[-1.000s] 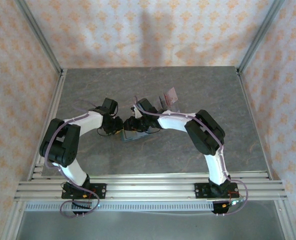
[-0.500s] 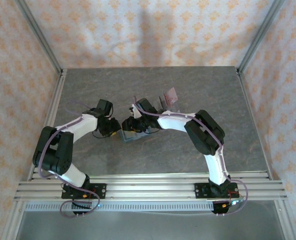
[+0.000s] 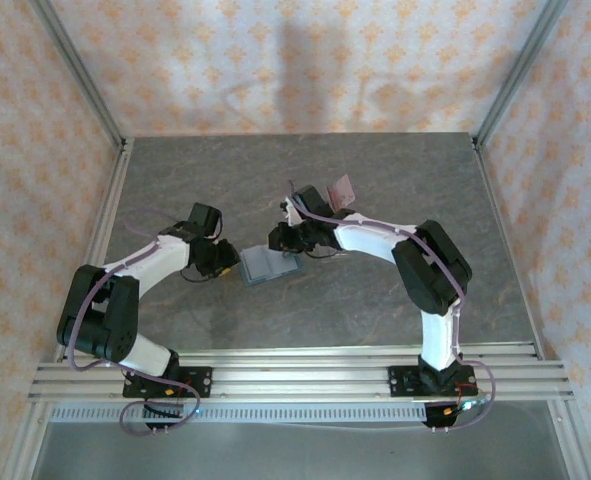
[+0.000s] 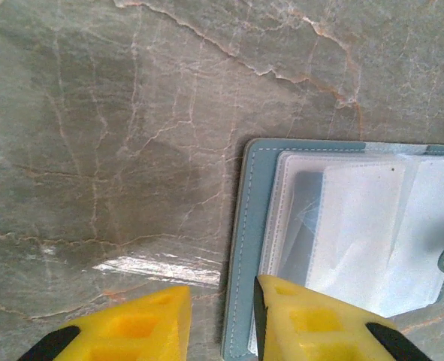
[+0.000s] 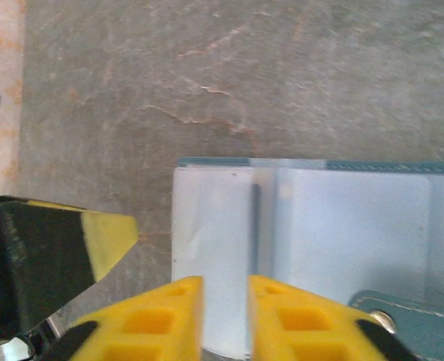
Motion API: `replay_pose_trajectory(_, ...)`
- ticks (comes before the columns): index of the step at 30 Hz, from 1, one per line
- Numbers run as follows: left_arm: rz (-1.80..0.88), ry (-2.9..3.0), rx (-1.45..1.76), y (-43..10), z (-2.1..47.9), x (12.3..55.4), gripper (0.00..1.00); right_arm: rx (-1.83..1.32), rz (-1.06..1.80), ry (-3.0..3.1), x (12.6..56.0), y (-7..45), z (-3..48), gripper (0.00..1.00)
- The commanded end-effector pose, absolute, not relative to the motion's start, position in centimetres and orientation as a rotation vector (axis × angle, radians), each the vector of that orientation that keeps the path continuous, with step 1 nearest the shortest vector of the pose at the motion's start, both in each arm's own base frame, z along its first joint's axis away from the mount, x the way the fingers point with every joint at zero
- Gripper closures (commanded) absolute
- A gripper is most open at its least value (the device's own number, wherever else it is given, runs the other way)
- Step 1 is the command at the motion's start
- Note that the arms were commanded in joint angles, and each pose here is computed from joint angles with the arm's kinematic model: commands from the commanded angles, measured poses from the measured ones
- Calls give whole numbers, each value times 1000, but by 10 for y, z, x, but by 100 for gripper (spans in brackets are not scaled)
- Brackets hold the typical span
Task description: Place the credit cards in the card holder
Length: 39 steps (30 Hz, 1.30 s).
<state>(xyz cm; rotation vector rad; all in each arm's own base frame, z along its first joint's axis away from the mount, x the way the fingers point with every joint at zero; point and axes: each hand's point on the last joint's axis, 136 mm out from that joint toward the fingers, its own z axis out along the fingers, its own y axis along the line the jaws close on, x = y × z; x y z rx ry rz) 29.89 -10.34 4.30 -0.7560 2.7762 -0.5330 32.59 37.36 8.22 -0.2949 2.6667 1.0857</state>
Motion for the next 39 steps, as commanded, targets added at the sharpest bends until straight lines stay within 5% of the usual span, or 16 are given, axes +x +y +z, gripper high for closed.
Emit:
replay_pose_trajectory(1,-538,2786,-766,-101,46,293,71,-308,1053,2715,319,373,63,88)
replay_pose_trajectory(13,-558,2797,-711,-108,54,297,64,-434,904,2791,307,393,26,93)
replay_pose_trajectory(24,-525,2848,-575,-131,40,313,60,-458,709,2816,298,385,11,85)
replay_pose_trajectory(33,-443,2895,-539,-129,14,311,68,-406,739,2692,321,367,85,75)
replay_pose_trajectory(39,-394,2894,-495,-128,13,310,70,-166,431,2593,393,281,136,70)
